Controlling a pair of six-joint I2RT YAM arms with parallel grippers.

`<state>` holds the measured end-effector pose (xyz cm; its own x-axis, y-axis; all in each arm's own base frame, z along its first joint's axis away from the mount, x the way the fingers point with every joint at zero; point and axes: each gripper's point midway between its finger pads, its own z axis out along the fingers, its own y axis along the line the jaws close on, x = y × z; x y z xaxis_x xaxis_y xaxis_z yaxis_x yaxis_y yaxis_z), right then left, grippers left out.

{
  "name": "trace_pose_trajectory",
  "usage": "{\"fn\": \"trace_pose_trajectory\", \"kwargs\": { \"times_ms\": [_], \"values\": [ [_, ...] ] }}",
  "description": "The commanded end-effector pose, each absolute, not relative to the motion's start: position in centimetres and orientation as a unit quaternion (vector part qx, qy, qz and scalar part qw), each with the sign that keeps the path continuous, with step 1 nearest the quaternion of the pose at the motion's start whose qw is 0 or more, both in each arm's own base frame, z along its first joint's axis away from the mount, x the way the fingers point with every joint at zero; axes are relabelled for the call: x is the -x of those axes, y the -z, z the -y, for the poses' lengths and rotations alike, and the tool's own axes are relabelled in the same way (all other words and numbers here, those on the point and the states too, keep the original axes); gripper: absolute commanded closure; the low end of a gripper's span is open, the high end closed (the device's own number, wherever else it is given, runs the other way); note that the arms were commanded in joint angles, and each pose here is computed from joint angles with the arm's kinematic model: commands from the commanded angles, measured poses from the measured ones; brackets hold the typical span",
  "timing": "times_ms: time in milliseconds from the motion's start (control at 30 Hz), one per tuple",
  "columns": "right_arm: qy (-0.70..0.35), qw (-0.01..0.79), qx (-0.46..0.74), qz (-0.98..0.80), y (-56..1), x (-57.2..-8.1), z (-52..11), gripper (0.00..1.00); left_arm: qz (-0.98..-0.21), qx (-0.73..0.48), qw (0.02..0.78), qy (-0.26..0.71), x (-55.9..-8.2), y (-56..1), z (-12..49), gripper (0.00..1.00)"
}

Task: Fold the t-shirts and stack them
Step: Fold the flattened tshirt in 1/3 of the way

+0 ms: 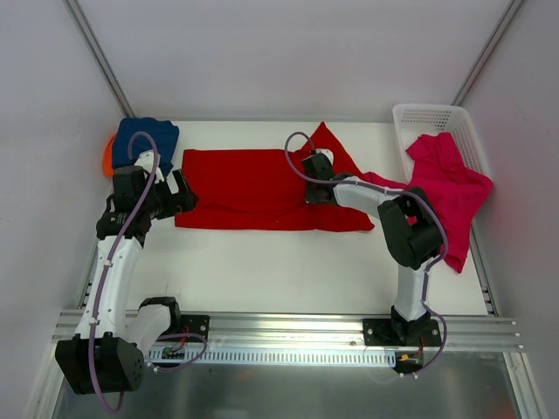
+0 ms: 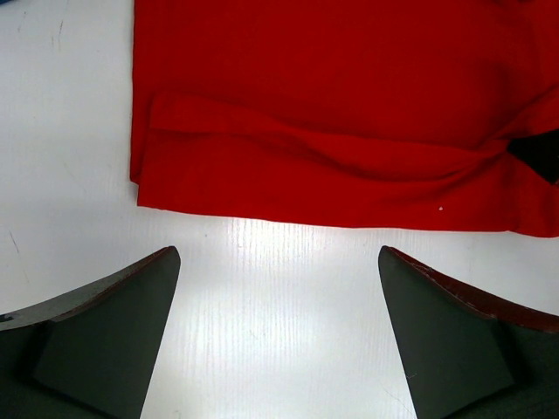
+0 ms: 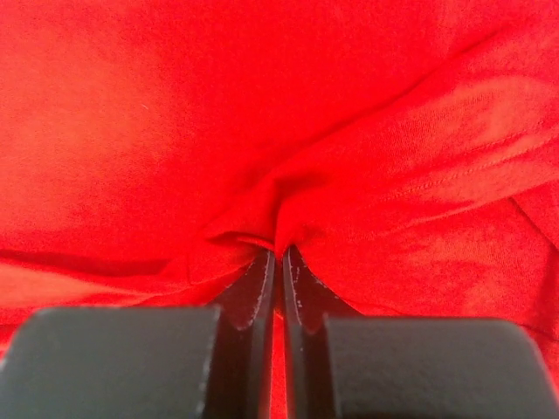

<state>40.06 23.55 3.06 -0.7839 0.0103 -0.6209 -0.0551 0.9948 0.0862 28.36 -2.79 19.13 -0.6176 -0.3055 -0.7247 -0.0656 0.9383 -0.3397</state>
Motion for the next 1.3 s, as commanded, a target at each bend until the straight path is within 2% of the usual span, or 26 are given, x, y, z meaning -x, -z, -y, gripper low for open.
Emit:
{"fn": "trace_pose_trajectory", "kwargs": {
  "times_ms": [0,167,333,367,400,433,467,533,733,933,1133,1267],
  "values": [
    [-0.067,0.355,0.01,-0.932,-5.8,-41.8,-24.6,0.97,-0.89,0.093,0.427,0.133,-28.1,-19.1,2.8,0.01],
    [-0.053,0.368,0.015,-0.928,-7.9,-42.7,-24.4,0.95,-0.889,0.095,0.427,0.133,-28.1,-19.1,2.7,0.01],
    [-0.024,0.391,0.028,-0.919,-10.7,-45.2,-24.6,0.81,-0.89,0.094,0.426,0.134,-28.1,-19.0,2.8,0.01],
    [-0.009,0.392,0.034,-0.919,-10.4,-45.8,-24.4,0.65,-0.89,0.093,0.425,0.135,-28.0,-19.0,2.9,0.01],
    [-0.008,0.402,0.035,-0.915,-11.3,-46.6,-24.7,0.58,-0.891,0.093,0.424,0.135,-28.0,-19.0,2.9,0.01],
    [-0.003,0.409,0.036,-0.912,-11.6,-47.2,-24.8,0.45,-0.89,0.093,0.425,0.136,-28.0,-19.0,2.9,0.01],
    [0.018,0.41,0.039,-0.911,-11.0,-47.9,-24.4,0.15,-0.89,0.092,0.424,0.138,-28.0,-19.0,3.0,0.01],
    [0.027,0.424,0.031,-0.904,-12.2,-49.6,-24.1,0.01,-0.891,0.092,0.422,0.138,-28.0,-18.9,3.0,0.01],
    [0.033,0.422,0.015,-0.906,-12.6,-53.0,-22.3,0.01,-0.891,0.09,0.422,0.14,-28.0,-18.9,3.2,0.01],
    [-0.005,0.426,-0.02,-0.904,-13.0,-56.8,-19.6,0.01,-0.891,0.086,0.42,0.147,-28.0,-19.0,3.5,0.01],
    [-0.096,0.414,-0.04,-0.904,-10.7,-59.7,-20.0,0.01,-0.892,0.086,0.418,0.151,-28.0,-18.9,3.6,0.01],
    [-0.161,0.408,-0.069,-0.896,-9.1,-61.5,-21.7,0.05,-0.892,0.085,0.417,0.15,-28.0,-18.8,3.6,0.01]
  ]
}}
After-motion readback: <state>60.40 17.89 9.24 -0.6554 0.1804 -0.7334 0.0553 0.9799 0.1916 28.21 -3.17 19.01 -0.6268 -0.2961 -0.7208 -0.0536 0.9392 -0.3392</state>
